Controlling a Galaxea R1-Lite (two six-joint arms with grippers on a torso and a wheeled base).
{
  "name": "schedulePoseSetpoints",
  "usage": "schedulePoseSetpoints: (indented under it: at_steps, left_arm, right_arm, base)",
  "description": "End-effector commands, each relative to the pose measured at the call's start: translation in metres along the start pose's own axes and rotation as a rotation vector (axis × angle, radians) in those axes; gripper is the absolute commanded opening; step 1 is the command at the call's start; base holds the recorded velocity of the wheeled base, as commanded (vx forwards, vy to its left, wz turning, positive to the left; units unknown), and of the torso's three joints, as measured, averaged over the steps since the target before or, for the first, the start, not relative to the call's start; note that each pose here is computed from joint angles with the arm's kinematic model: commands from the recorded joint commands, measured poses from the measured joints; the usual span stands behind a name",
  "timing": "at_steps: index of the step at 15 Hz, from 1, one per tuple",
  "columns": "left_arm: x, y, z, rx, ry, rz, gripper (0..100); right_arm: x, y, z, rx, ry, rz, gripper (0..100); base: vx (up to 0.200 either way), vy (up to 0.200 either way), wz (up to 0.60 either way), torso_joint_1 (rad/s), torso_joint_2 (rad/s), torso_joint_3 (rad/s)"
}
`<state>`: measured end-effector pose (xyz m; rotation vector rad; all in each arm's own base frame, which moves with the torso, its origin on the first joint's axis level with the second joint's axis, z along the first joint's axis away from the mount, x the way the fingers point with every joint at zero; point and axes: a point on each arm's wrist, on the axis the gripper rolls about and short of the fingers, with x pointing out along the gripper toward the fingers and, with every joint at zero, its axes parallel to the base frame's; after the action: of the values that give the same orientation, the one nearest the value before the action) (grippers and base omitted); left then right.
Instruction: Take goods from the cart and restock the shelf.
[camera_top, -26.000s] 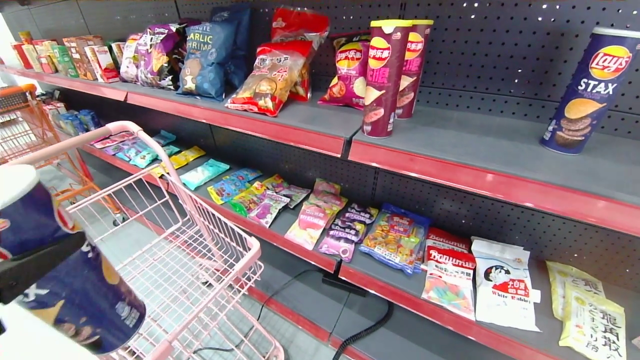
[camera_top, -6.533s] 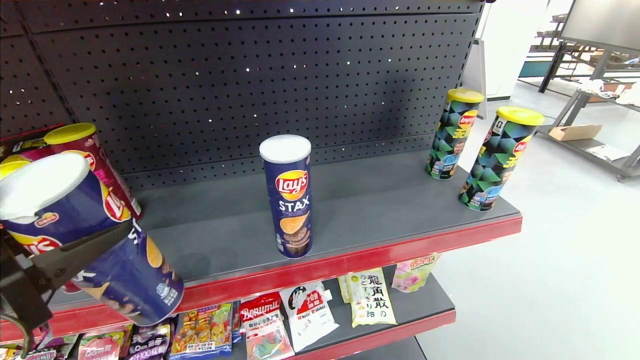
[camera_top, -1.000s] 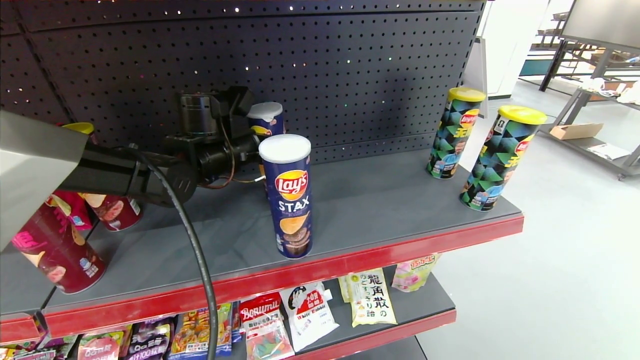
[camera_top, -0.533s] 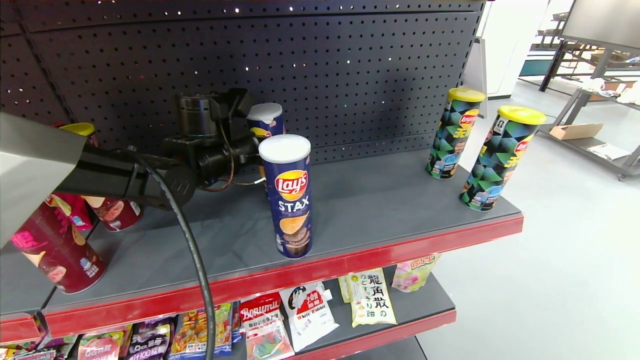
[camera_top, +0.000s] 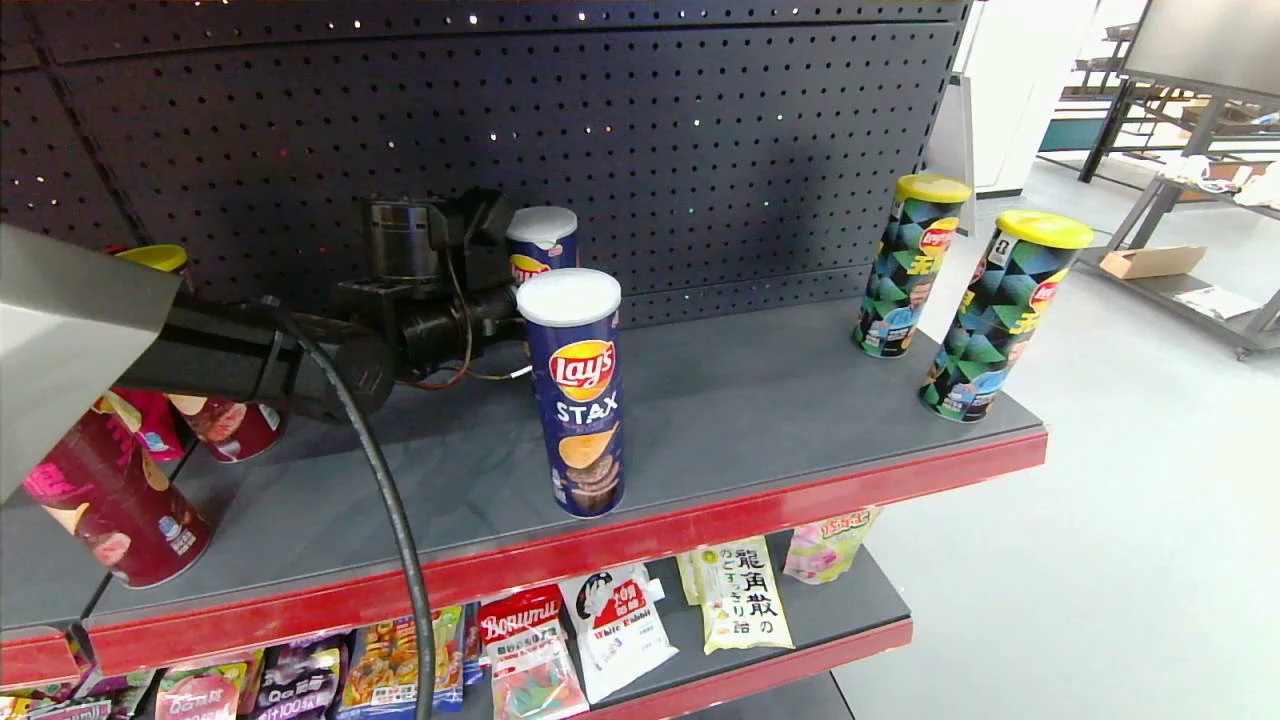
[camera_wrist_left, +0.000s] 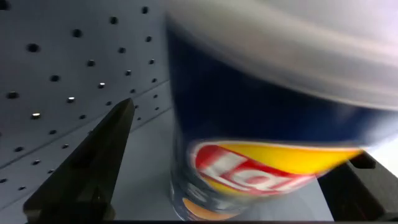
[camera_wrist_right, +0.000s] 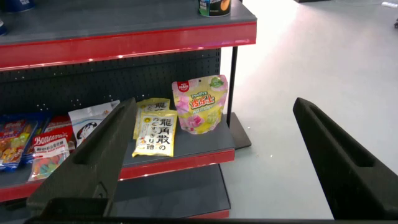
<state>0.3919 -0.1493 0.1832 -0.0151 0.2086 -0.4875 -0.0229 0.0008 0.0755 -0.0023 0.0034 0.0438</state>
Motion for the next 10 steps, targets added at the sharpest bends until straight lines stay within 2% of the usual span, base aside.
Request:
schedulePoseSetpoints:
  at_steps: [1,4,7,10]
  left_arm:
    - [-0.008,-0.001,0.002,-0.002,0.006,-0.001,100]
    - [-0.030,-0.005,0.004,-0.010,0.062,-0.003,100]
    - [-0.047,0.002,0.004,-0.018,0.078,0.020,100]
    - [-0.066,0.001,0.000,-0.021,0.099,0.025,100]
  right_arm:
    - [0.000,0.000,0.000,-0.001,0.001,0.001,100]
    - [0.000,0.000,0.000,-0.001,0.001,0.001,100]
    - [0.000,0.000,0.000,-0.001,0.001,0.001,100]
    - [0.000,0.000,0.000,-0.001,0.001,0.001,100]
  base:
    - [0.000,0.000,0.00,0.000,0.00,0.000]
    - [0.000,0.000,0.00,0.000,0.00,0.000]
    - [0.000,0.000,0.00,0.000,0.00,0.000]
    - [0.000,0.000,0.00,0.000,0.00,0.000]
